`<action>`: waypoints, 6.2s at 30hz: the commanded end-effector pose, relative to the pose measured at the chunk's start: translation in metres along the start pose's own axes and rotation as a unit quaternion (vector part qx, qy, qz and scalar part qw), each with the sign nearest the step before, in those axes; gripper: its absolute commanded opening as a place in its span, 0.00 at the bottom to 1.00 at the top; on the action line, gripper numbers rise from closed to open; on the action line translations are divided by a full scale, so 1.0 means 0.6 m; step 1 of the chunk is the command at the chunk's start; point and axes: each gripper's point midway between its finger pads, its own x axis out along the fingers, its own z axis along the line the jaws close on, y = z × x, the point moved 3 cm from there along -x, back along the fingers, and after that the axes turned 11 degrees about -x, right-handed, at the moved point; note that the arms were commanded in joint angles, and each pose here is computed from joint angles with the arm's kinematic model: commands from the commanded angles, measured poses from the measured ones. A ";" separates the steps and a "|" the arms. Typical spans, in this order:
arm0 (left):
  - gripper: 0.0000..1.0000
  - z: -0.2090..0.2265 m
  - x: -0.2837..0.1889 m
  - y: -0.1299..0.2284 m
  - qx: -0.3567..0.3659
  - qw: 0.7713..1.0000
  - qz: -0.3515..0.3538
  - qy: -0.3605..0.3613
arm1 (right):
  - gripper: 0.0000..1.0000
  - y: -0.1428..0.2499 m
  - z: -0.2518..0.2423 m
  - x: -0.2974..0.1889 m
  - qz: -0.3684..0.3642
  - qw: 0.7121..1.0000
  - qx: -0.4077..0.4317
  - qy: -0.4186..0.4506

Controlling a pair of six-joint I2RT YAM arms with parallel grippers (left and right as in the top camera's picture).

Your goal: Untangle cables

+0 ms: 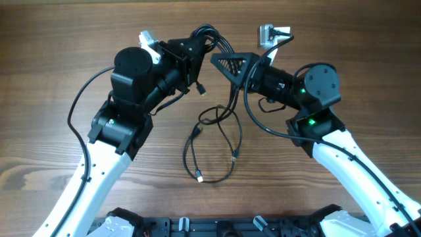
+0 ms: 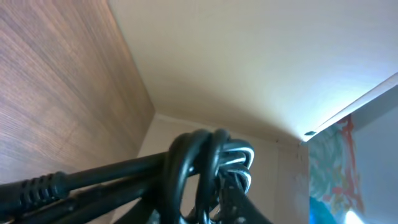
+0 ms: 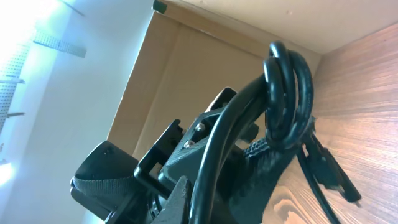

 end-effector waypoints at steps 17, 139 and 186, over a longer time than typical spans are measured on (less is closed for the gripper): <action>0.06 -0.006 0.002 -0.007 0.002 1.000 -0.019 0.008 | 0.04 0.026 0.012 0.002 0.052 0.998 0.012 -0.016; 0.04 0.039 -0.076 0.062 0.686 0.718 0.120 0.000 | 0.71 0.035 -0.052 -0.032 0.107 0.896 -0.431 -0.003; 0.04 0.038 -0.073 0.000 0.596 0.799 0.008 -0.083 | 0.05 -0.005 -0.150 -0.055 0.043 0.938 -0.272 0.212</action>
